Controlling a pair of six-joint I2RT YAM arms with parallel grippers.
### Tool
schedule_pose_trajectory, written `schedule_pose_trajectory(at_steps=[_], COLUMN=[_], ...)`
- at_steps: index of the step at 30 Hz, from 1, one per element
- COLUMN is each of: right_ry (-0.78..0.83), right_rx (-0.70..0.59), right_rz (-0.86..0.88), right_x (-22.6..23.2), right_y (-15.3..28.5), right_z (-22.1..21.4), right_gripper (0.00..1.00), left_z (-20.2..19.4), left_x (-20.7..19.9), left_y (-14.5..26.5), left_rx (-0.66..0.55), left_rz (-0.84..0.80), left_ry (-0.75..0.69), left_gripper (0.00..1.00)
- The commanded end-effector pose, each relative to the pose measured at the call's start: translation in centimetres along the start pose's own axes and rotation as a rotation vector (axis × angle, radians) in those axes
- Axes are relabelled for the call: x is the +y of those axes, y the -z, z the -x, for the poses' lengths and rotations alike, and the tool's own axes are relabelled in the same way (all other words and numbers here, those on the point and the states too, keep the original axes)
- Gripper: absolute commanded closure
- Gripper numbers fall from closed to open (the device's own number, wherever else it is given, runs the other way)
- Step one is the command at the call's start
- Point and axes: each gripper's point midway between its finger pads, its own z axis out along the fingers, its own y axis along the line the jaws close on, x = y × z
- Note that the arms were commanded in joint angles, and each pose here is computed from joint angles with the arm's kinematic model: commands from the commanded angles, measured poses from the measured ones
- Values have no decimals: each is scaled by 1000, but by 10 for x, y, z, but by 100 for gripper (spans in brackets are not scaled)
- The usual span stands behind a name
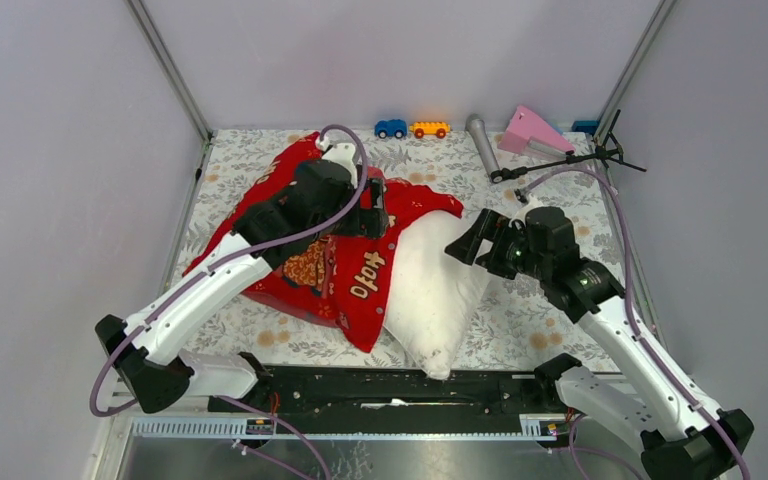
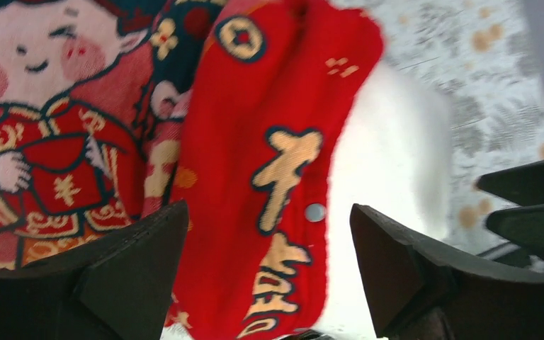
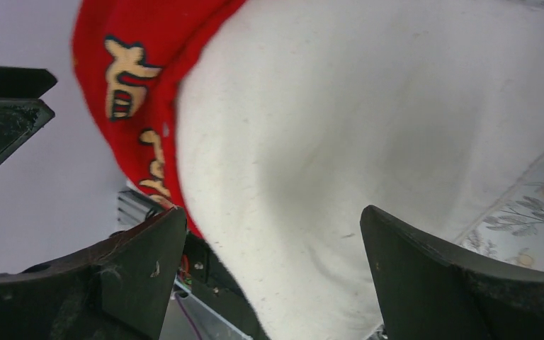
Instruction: Remove the pillowcase from the pillow
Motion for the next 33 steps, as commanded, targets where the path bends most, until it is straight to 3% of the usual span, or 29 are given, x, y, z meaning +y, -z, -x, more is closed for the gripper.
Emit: schedule_pose_trajectory(at_steps=[1, 5, 9, 13, 14, 17, 18, 19, 24, 27, 33], right_ry=[56, 58, 30, 40, 47, 67, 74, 82, 149, 133, 28], right_rx=[26, 82, 169, 229, 236, 196, 146, 100, -172, -325, -512], right_rz=[-133, -181, -98, -74, -84, -142, -186, -222, -453, -590, -653], right_x=[-38, -65, -65, -69, -72, -80, -85, -88, -105, -119, -137], right_y=[-11, -28, -42, -52, -54, -55, -53, -50, -9, 27, 68], right_z=[-13, -33, -61, -76, -77, -67, -56, -46, 21, 56, 78], right_gripper=[0, 0, 0, 2, 12, 75, 91, 100, 100, 100, 100], left_z=[-13, -24, -34, -44, -48, -55, -58, -60, -61, -53, -44], left_x=[33, 40, 56, 82, 90, 111, 118, 125, 178, 234, 276], left_y=[-5, -21, -38, -51, -53, -59, -61, -63, -56, -33, 7], left_rx=[2, 41, 70, 51, 45, 17, 6, -5, -95, -191, -382], left_rz=[142, 177, 170, 193, 206, 228, 230, 228, 305, 449, 554], left_ry=[-40, -54, 2, 87, 111, 199, 235, 267, 436, 549, 689], left_gripper=[9, 9, 15, 39, 51, 83, 92, 97, 100, 100, 100])
